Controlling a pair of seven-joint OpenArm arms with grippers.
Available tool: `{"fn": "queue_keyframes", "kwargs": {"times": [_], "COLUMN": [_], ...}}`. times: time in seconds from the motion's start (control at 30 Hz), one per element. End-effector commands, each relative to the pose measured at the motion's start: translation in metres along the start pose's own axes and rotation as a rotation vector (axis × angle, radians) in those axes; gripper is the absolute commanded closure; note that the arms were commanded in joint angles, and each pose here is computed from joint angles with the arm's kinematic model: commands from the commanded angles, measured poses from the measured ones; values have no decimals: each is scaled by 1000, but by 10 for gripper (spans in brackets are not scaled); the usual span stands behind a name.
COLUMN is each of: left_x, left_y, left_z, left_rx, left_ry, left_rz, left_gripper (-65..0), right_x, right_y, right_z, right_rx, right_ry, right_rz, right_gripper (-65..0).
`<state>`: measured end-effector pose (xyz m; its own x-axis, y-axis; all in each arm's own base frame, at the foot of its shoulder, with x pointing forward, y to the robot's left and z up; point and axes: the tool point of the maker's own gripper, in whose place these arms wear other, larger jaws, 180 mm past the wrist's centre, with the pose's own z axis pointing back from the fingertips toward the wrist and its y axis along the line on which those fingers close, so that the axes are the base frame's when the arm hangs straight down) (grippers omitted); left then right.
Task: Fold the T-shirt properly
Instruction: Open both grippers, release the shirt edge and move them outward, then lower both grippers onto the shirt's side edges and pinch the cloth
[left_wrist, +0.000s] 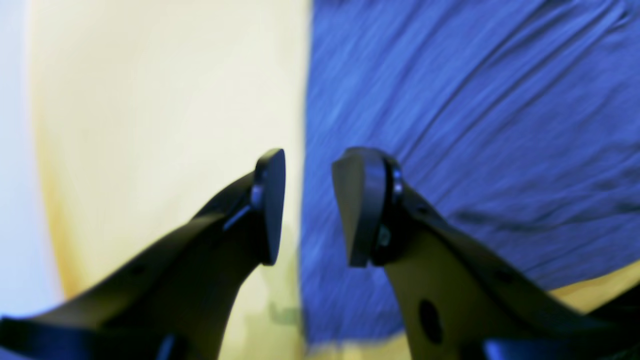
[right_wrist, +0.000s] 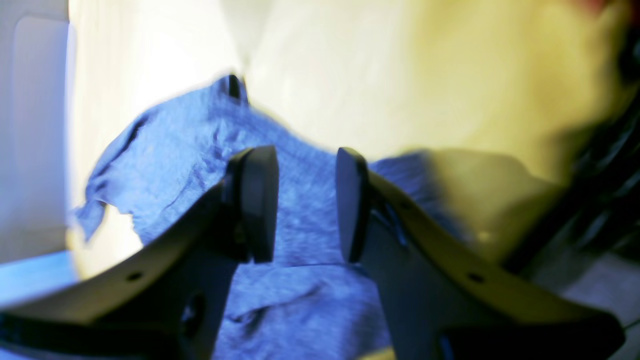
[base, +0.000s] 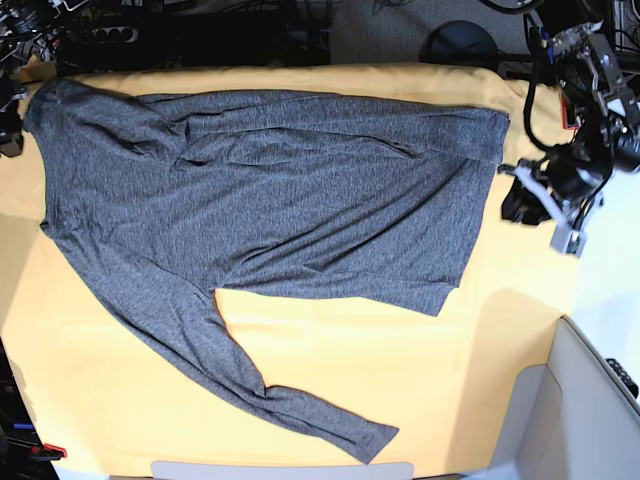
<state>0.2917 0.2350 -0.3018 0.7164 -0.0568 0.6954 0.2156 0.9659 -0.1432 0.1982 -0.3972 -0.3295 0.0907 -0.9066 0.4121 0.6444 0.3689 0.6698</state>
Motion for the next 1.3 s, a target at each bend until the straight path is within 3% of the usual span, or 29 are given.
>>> {"fn": "queue_keyframes", "kwargs": {"times": [0.0, 0.1, 0.27, 0.47, 0.57, 0.67, 0.83, 0.9, 1.1, 1.27], "left_x": [8, 9, 8, 4, 4, 5, 3, 2, 0, -2], "left_y": [7, 7, 3, -4, -4, 1, 5, 4, 3, 4], "left_z": [-1, -18, -36, -40, -40, -38, -37, -38, -39, -39], "left_rx": [22, 14, -20, -39, -39, -27, -20, -23, -26, -25], "left_ry": [-1, 36, 70, 87, 88, 91, 97, 102, 107, 110], "left_rz": [-17, -20, -13, -30, -28, -38, -35, -35, -33, -35], "left_gripper": [-201, -201, -201, -201, -201, -201, -201, -201, -201, -201], "right_x": [9, -6, -11, 4, 12, 25, 0, -8, -25, -30], "right_y": [9, 26, 82, 168, 193, 205, 211, 217, 219, 212], "right_z": [-3, -26, -53, -82, -104, -130, -170, -174, -180, -187], "right_rx": [32, 76, 130, 215, 205, 177, 202, 207, 89, 37], "right_ry": [-21, 39, 68, 98, 116, 119, 314, 349, 395, 384], "right_rz": [-6, -33, 87, 262, 300, 354, 572, 666, 954, 1096], "right_gripper": [-196, -199, -209, -398, -401, -400, -400, -398, -389, -389]}}
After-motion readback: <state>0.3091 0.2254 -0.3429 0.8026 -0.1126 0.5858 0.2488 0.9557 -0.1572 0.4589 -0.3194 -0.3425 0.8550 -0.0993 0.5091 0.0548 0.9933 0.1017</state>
